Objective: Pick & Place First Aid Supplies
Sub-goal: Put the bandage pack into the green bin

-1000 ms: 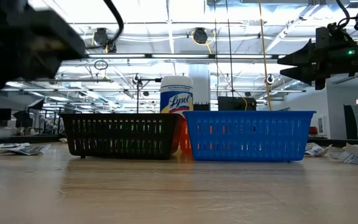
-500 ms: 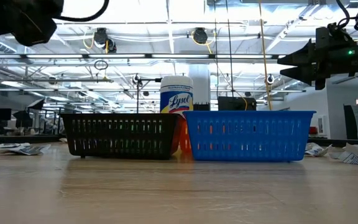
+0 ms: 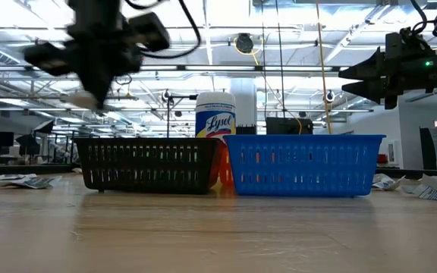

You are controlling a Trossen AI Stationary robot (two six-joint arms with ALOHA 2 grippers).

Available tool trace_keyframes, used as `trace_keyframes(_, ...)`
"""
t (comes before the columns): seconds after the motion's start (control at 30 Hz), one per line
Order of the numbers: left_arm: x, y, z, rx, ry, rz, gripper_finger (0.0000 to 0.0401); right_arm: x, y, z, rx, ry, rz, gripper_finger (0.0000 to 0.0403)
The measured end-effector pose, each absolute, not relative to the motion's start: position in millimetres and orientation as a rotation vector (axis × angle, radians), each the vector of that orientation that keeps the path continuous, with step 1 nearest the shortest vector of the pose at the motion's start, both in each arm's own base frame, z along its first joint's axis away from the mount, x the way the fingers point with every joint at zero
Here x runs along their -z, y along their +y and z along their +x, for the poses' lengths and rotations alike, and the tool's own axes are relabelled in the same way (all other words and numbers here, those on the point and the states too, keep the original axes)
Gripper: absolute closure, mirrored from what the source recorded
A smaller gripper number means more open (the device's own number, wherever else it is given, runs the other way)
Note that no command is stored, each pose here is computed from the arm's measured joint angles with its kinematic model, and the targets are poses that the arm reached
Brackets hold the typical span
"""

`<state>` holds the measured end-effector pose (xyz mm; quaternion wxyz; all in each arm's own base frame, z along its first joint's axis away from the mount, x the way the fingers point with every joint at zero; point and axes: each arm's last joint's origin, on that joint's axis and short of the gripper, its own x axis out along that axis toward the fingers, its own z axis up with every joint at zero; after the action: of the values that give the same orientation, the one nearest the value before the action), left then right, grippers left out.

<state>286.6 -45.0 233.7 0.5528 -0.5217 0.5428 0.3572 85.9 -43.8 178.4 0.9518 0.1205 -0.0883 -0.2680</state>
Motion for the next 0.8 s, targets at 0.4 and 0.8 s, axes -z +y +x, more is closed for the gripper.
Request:
trace_keyframes(0.4,-237.4,39.8,289.4,-0.864,1.199,-1.284,0.0400,-178.4,-43.8,85.9,0.544,-0.180,0.245,0.0160)
trace_keyframes(0.8,-227.8,73.4,300.7,-0.939,1.224,-1.309,0.0401,-178.4,-43.8,85.9,0.545,-0.179,0.245,0.0161)
